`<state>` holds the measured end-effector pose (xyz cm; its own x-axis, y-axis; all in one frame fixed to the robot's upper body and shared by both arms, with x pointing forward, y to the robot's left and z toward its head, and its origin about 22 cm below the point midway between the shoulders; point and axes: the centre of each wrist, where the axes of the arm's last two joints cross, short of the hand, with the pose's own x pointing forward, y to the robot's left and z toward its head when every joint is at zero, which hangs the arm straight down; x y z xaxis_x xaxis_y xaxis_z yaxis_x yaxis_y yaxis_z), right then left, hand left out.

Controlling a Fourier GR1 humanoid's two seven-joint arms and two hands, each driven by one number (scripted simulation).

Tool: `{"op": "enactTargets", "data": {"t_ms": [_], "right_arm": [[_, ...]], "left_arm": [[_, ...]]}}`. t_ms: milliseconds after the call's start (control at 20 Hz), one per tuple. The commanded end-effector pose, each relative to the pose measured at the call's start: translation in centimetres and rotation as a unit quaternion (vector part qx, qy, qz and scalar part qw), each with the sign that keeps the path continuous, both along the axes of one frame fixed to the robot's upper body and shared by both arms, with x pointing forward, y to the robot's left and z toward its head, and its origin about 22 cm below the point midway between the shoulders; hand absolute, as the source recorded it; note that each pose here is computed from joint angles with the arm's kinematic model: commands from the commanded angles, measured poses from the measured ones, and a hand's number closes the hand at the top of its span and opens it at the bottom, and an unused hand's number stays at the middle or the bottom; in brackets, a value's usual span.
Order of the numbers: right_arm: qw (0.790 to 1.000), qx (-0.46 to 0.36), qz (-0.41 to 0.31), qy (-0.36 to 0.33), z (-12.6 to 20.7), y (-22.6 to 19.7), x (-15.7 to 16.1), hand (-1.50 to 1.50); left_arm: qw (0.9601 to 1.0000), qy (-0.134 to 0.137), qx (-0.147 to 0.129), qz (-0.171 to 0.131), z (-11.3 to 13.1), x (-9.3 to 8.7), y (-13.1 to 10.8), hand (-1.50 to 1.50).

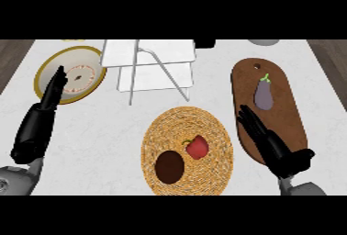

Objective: Pick the bell pepper from the placemat and place it in the tiered shelf

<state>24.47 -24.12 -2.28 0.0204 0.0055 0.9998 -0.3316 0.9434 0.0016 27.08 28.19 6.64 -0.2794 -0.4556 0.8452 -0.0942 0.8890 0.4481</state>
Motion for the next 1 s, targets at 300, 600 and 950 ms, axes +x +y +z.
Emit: {"op": "enactTargets", "data": {"t_ms": [300,600,950], "right_arm": [[0.939,-0.266,-0.075,-0.203,9.4,-10.1,5.1,1.5],[0.983,-0.103,-0.024,-0.153,3.5,-9.6,8.9,-1.5],[0.965,-0.149,0.134,-0.17,5.5,-11.8,9.2,-1.5]], "left_arm": [[0.9388,0.287,-0.171,0.084,-8.5,-3.8,0.2,0.0],[0.9097,0.343,-0.224,0.07,-9.9,-3.7,0.8,0.0],[0.9043,0.352,-0.228,0.082,-9.4,-2.6,1.8,0.0]]}}
